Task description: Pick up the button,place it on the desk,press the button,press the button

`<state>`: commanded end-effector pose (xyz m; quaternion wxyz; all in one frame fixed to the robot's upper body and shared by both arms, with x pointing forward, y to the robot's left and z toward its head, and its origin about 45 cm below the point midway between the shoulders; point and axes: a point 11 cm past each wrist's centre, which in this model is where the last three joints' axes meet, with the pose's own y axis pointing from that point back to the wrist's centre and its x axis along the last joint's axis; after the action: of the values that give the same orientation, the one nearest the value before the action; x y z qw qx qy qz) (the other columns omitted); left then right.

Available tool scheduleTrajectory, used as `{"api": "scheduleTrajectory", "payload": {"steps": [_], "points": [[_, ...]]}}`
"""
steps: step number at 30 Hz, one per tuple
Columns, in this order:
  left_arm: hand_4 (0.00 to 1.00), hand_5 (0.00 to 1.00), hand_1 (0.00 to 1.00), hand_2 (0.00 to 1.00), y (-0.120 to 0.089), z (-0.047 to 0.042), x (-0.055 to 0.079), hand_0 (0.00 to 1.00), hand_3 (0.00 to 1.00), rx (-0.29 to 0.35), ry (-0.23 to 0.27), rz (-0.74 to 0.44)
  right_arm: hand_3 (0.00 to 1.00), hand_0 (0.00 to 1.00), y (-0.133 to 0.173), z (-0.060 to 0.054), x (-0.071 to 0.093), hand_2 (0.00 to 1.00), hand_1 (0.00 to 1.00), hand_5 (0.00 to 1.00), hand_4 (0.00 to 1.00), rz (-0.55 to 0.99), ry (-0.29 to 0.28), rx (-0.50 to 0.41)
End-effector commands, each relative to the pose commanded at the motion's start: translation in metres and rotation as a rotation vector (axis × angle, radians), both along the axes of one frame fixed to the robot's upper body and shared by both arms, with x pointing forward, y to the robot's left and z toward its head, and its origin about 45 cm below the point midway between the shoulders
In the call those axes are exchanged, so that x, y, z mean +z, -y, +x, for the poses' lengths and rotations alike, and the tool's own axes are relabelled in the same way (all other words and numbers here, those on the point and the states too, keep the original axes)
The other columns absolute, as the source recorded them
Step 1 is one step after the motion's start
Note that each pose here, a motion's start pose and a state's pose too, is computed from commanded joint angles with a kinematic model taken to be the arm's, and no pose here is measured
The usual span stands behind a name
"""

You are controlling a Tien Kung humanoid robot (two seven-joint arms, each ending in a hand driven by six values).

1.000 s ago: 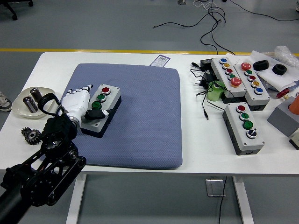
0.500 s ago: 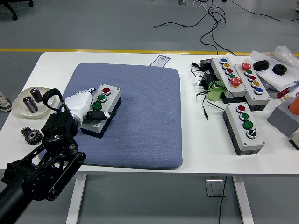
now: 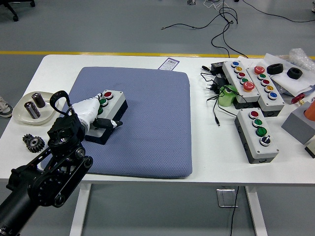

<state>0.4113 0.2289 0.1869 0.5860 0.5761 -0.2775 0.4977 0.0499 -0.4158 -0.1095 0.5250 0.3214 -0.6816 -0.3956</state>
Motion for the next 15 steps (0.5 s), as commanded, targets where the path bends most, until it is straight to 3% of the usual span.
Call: {"api": "scheduleTrajectory", "payload": {"steps": [1,6,7,12,13,15], "points": [[0.945,0.449,0.664,0.998,0.0002,0.0005,0.0007,0.485,0.998,0.001,0.002,-0.002,0.619,0.54,0.0001,0.0,0.0,0.711,0.655,0.137,0.302,-0.001,0.0,0.0],[0.945,0.449,0.664,0.998,0.0015,0.002,0.0041,0.485,0.998,-0.003,0.01,-0.001,0.619,0.54,0.0004,0.0,0.0002,0.711,0.655,0.137,0.302,-0.003,-0.001,0.001],[0.852,0.187,0.371,0.692,0.0017,0.0019,0.0042,0.408,0.998,-0.005,0.011,-0.001,0.619,0.539,0.0006,-0.0001,0.0002,0.709,0.652,0.133,0.302,-0.003,-0.001,0.001],[0.852,0.187,0.371,0.692,0.0013,0.0001,-0.0019,0.408,0.998,-0.008,-0.007,0.011,0.619,0.539,0.0014,-0.0005,0.0005,0.709,0.652,0.133,0.302,-0.006,-0.004,0.002],[0.832,0.125,0.2,0.373,0.0009,-0.0005,-0.0037,0.093,0.998,-0.008,-0.013,0.014,0.619,0.539,0.0013,-0.0004,0.0005,0.707,0.652,0.133,0.302,-0.006,-0.004,0.001],[0.832,0.125,0.2,0.373,0.0004,-0.0013,-0.0058,0.093,0.998,-0.008,-0.017,0.018,0.619,0.539,0.0013,-0.0005,0.0005,0.707,0.652,0.133,0.302,-0.006,-0.004,0.0]]}}
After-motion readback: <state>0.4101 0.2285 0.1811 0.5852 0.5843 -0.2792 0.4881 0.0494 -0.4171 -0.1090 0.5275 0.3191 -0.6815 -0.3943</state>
